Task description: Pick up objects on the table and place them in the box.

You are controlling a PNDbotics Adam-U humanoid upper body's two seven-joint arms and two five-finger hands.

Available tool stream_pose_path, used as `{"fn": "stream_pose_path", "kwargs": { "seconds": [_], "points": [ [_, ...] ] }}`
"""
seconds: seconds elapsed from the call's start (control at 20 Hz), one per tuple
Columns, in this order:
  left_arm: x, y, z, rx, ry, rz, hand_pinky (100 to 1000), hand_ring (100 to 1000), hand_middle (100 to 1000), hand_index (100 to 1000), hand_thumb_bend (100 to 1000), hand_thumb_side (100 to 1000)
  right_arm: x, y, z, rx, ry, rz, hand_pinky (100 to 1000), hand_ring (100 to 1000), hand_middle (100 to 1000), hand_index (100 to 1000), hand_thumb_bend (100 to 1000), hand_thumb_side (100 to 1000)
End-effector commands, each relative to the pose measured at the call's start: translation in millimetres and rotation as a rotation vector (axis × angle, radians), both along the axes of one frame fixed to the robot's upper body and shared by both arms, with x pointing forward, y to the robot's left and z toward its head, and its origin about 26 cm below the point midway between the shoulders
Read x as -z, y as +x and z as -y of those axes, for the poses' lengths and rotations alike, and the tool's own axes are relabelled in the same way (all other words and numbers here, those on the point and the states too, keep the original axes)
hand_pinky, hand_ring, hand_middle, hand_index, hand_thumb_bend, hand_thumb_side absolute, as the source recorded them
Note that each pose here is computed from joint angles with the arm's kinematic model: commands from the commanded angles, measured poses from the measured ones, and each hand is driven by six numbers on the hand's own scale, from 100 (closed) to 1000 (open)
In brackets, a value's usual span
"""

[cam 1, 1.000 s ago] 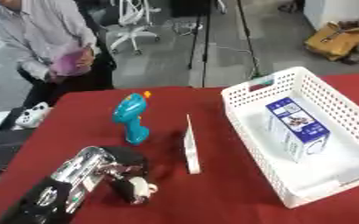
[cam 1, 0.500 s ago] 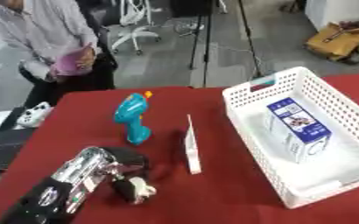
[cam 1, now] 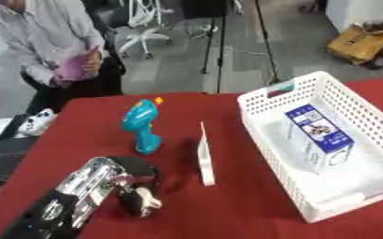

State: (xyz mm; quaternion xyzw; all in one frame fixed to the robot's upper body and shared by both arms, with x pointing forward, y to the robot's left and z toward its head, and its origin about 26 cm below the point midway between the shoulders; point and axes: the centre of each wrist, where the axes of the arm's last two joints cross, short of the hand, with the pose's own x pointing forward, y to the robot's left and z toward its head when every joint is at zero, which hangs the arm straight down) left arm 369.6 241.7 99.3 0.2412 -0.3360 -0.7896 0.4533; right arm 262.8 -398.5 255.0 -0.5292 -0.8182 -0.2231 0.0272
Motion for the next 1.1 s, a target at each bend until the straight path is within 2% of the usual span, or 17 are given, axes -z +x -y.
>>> {"fn": "stream_pose_path", "kwargs": {
  "seconds": [0.05, 0.15, 0.4, 0.55, 0.75, 1.1],
  "points": [
    [17.5, -2.3, 1.4, 0.013, 0.019, -0.066, 265, 541, 676, 765, 403, 461, -10.1, -3.0, 0.7, -0.003, -0.022, 0.035, 752, 694, 522, 596, 100, 387],
    [17.4, -2.1, 1.5, 0.015, 0.018, -0.066, 269, 547, 680, 770, 412, 481, -10.2, -3.0, 0.9, -0.003, -0.022, 0.035, 752, 694, 522, 596, 100, 387],
    [15.7, -1.7, 1.8, 0.012, 0.020, -0.059, 255, 534, 664, 762, 393, 466, -10.3, -3.1, 0.9, -0.004, -0.022, 0.036, 752, 694, 522, 596, 100, 387],
    [13.2, -1.5, 2.5, 0.009, 0.018, -0.050, 239, 520, 591, 753, 354, 455, -10.3, -3.2, 1.1, -0.003, -0.021, 0.037, 751, 694, 522, 596, 100, 387],
    [9.7, -1.1, 3.8, 0.003, 0.017, -0.038, 227, 493, 547, 752, 331, 450, -10.1, -3.1, 1.0, -0.003, -0.020, 0.036, 751, 694, 522, 598, 100, 387],
    [8.1, -0.8, 4.0, -0.006, 0.030, -0.026, 220, 483, 539, 745, 317, 418, -10.3, -3.2, 1.1, -0.004, -0.020, 0.038, 750, 692, 522, 598, 100, 387]
  ]
}}
